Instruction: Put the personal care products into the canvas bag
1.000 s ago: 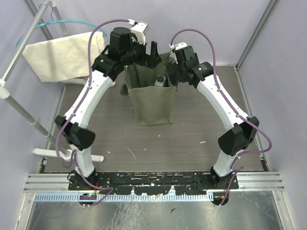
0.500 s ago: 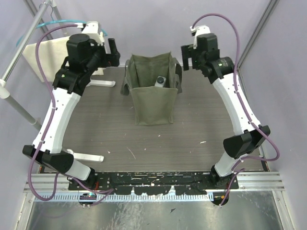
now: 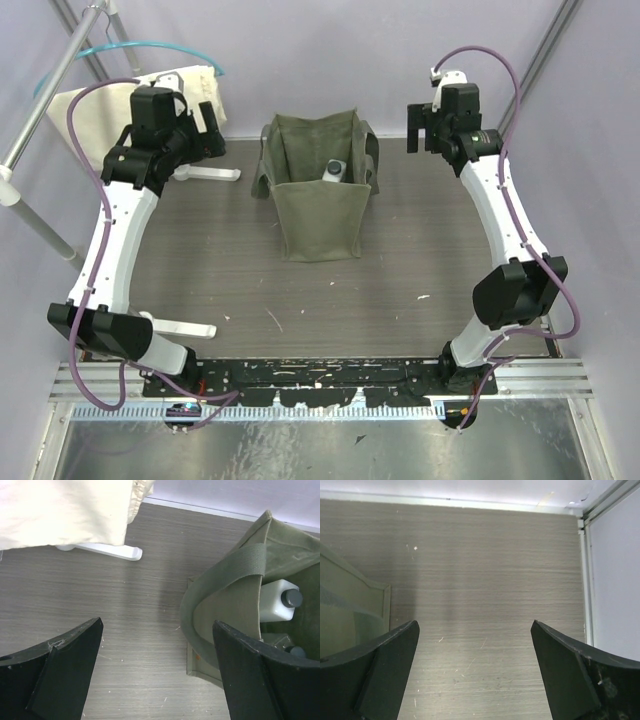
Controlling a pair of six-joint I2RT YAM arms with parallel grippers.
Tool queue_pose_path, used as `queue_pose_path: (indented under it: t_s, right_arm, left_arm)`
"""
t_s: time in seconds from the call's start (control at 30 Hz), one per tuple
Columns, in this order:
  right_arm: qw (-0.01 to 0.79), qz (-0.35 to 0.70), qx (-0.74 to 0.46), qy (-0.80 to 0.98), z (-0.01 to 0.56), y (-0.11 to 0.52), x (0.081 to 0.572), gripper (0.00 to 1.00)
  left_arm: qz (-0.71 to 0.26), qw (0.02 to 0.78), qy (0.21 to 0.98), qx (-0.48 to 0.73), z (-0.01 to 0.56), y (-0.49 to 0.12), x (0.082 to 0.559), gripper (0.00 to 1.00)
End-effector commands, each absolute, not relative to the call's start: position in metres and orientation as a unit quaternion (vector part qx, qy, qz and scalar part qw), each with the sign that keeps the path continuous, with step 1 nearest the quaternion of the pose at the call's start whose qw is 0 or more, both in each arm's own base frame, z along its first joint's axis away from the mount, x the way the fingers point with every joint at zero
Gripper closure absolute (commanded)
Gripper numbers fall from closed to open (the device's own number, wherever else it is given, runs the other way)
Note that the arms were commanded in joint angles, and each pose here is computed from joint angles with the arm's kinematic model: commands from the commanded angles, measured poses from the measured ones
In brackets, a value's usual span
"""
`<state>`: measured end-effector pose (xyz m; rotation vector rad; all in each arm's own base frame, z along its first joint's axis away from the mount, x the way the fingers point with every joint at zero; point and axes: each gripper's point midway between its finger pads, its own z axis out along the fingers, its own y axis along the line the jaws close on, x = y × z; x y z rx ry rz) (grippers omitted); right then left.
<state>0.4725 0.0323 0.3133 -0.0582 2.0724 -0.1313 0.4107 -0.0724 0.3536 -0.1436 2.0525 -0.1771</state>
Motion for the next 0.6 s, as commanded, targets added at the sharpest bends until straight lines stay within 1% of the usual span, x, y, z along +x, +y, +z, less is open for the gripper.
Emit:
queue_pose_path:
  t_s: [0.0,0.13,0.57]
  right_arm:
    - [0.563,-0.029,-0.013,0.826,0.349,0.036,0.473,0.0]
    - [0.565,-0.022,-0.009,0.825,0.35,0.038,0.474,0.0]
    - [0.564,-0.024,-0.003,0.825,0.35,0.036,0.472,0.0]
  left_arm:
    - [-0.055,0.512,0.85,-0.11,0.354,-0.06,0.408,0.02]
    - [-0.041,0.52,0.843,-0.13,0.356,-0.051,0.404,0.02]
    - [-0.027,0.53,0.841,-0.105,0.353,-0.048,0.402,0.02]
